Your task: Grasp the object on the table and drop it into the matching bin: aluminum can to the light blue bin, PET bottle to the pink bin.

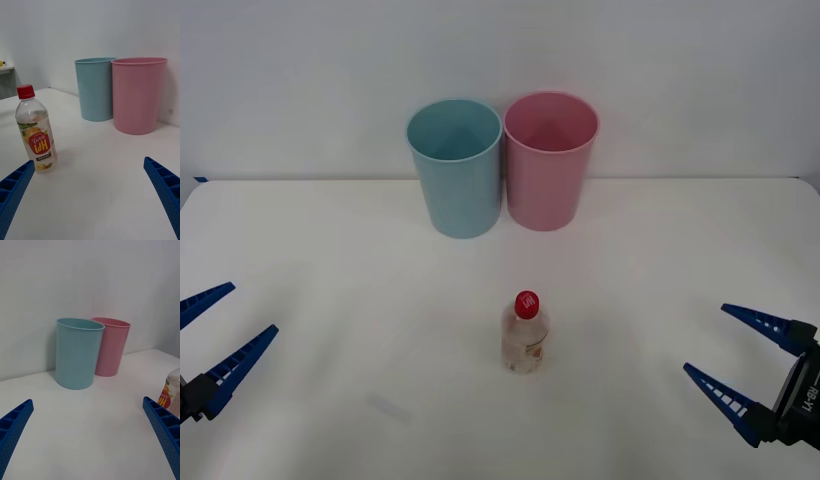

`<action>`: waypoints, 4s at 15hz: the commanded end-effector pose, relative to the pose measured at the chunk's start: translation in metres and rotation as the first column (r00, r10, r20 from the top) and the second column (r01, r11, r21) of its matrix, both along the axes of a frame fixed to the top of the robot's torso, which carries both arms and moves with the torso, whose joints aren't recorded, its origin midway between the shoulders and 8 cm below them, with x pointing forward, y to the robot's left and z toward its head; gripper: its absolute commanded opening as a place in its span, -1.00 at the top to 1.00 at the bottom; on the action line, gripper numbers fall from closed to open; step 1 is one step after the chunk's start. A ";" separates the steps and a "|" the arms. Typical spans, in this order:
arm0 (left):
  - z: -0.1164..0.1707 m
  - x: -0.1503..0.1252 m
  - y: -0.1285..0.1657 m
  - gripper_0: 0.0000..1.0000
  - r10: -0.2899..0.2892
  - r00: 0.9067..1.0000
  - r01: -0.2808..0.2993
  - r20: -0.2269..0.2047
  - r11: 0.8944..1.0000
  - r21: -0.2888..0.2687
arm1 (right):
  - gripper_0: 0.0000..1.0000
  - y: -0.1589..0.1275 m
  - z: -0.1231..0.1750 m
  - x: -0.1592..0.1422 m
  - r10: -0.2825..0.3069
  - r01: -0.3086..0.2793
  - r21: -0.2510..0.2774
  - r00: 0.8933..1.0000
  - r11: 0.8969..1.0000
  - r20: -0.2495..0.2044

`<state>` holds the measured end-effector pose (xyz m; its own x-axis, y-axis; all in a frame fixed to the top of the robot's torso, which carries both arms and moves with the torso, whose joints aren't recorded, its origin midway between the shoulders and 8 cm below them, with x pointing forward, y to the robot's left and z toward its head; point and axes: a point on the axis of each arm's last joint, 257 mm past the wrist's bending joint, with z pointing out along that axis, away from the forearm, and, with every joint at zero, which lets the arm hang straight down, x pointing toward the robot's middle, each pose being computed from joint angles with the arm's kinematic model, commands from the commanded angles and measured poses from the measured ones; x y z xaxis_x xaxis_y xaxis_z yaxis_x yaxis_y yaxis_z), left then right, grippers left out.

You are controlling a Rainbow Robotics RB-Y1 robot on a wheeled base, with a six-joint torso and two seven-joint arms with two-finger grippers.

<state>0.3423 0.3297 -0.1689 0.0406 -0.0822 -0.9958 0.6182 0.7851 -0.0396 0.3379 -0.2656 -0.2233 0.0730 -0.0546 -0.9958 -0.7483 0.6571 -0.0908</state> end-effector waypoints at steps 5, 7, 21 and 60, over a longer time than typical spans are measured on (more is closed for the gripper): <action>0.000 0.000 0.000 -1.00 0.000 1.000 0.000 0.000 1.000 0.000 | -1.00 0.054 -0.012 0.005 0.112 -0.112 0.001 0.994 0.994 0.005; 0.000 0.000 0.000 -1.00 0.000 1.000 0.000 0.000 1.000 0.000 | -1.00 0.070 -0.015 0.010 0.127 -0.127 -0.005 0.992 0.992 0.011; 0.000 0.000 0.000 -1.00 0.000 1.000 0.000 0.000 1.000 0.000 | -1.00 0.149 -0.051 0.038 0.123 -0.123 -0.073 0.992 0.990 -0.012; 0.000 0.000 0.000 -1.00 0.000 1.000 0.000 0.000 1.000 0.000 | 1.00 0.218 -0.039 0.089 0.151 -0.151 -0.043 0.989 0.988 -0.001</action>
<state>0.3422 0.3297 -0.1689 0.0406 -0.0821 -0.9958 0.6182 0.7850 -0.0395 0.4275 -0.0449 -0.2689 0.0891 -0.0969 -0.9913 -0.8381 0.5305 -0.1271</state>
